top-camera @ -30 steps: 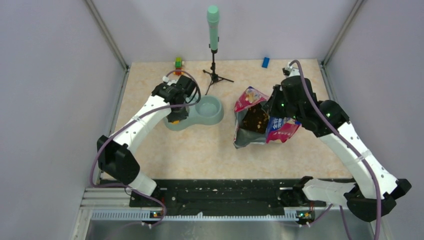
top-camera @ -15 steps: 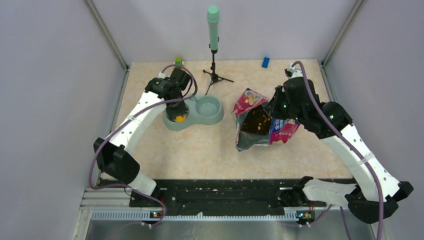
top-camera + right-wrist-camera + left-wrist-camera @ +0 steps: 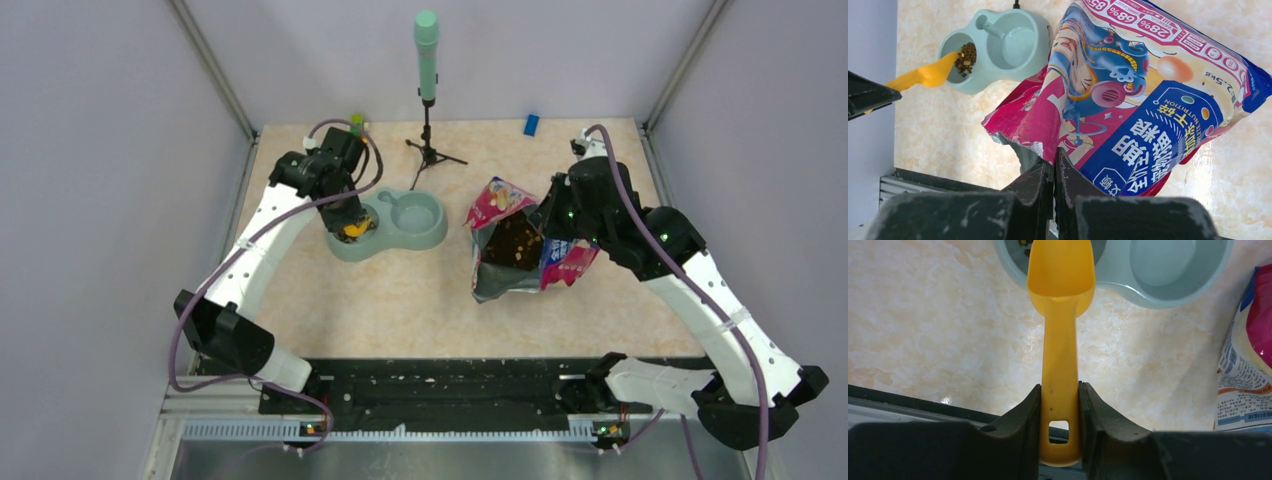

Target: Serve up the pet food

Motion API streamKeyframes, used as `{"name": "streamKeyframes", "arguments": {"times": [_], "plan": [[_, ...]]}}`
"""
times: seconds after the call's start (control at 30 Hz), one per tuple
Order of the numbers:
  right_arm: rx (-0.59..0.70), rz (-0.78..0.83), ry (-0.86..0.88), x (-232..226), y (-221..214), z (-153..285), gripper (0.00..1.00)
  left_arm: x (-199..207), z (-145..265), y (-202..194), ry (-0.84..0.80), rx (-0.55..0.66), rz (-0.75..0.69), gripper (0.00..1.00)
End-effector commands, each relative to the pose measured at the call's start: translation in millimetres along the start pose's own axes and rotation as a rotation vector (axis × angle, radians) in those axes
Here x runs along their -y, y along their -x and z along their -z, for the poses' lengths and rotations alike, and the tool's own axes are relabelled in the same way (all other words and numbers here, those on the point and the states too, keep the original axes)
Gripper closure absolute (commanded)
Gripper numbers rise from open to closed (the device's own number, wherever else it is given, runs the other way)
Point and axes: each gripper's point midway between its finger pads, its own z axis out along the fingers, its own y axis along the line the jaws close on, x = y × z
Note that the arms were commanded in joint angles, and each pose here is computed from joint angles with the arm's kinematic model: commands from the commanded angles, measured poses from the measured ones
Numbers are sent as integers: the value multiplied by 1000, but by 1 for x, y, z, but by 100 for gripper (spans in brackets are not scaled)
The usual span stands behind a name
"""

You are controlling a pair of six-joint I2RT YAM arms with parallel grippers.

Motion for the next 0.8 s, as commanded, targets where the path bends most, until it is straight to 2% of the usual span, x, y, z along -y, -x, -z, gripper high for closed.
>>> {"name": "streamKeyframes", "arguments": {"times": [0.0, 0.1, 0.23, 0.3, 0.43, 0.5, 0.77], "plan": [[108, -45, 90, -16, 25, 17, 100, -2, 7, -10, -54, -18, -24, 100], [110, -45, 93, -17, 26, 17, 100, -8, 7, -18, -36, -47, -50, 100], [106, -42, 98, -19, 26, 14, 100, -11, 21, -9, -28, -30, -87, 100], [98, -42, 105, -21, 24, 12, 100, -3, 28, -7, -86, -26, -118, 100], [98, -36, 108, -22, 25, 12, 100, 25, 41, -21, -324, -48, -263, 100], [101, -31, 103, -22, 26, 12, 100, 33, 46, -26, -406, -33, -291, 100], [97, -31, 105, -23, 25, 10, 100, 34, 69, -23, -520, 84, -408, 100]]}}
